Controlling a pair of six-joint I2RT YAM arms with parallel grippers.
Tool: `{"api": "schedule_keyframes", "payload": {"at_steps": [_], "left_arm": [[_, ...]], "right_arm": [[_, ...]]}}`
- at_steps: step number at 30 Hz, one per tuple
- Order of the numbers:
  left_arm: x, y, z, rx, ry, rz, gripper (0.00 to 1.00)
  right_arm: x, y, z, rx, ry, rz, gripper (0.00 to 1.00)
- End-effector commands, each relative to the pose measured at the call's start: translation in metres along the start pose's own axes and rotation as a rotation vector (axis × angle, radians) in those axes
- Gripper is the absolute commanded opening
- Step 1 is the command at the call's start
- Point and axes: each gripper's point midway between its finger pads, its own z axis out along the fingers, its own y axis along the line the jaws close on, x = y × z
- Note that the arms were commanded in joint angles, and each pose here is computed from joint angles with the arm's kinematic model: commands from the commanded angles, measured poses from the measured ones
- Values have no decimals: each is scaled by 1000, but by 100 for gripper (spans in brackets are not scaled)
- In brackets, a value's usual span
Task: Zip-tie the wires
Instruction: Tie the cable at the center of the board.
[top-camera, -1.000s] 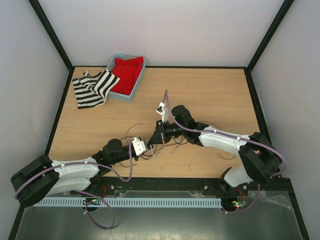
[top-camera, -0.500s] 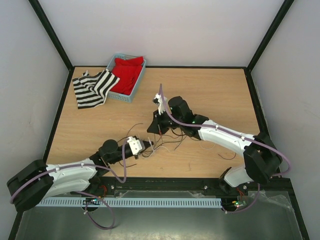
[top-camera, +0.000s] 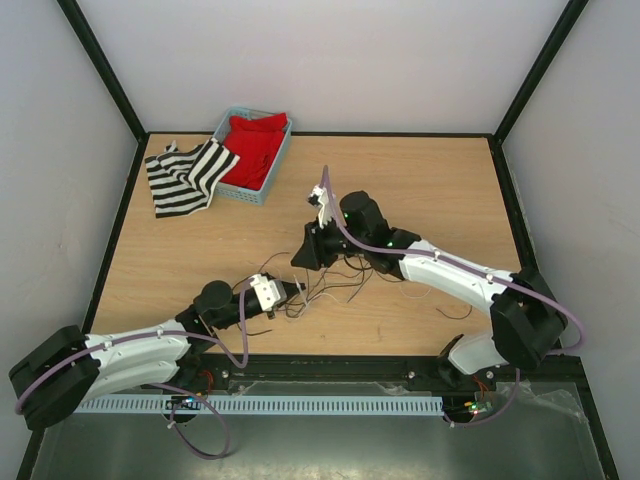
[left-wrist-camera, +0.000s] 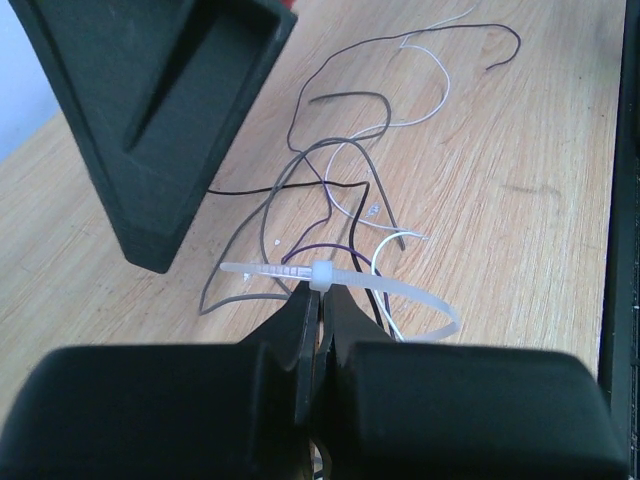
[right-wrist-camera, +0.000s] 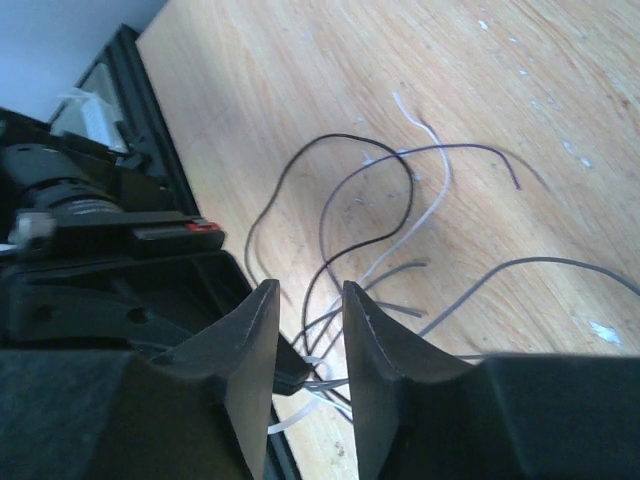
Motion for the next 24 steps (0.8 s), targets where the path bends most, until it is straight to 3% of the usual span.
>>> {"api": "schedule_keyframes", "payload": {"at_steps": [1,6,12,24], "left_arm": [[-2,-4,0,14,-17,-9,0],[4,-5,0,20,14,-13,0],[3,-4,0,17,12,-10,0],[6,-2,3,8,27,-16,0]], "right_arm": [[-16,36,-13,-146,-59,45,45],[2,41,-12,-179,-14,109,52],[20,37,-7,-165,24,142,52],[33,33,-6,-156,39,173,42]]}}
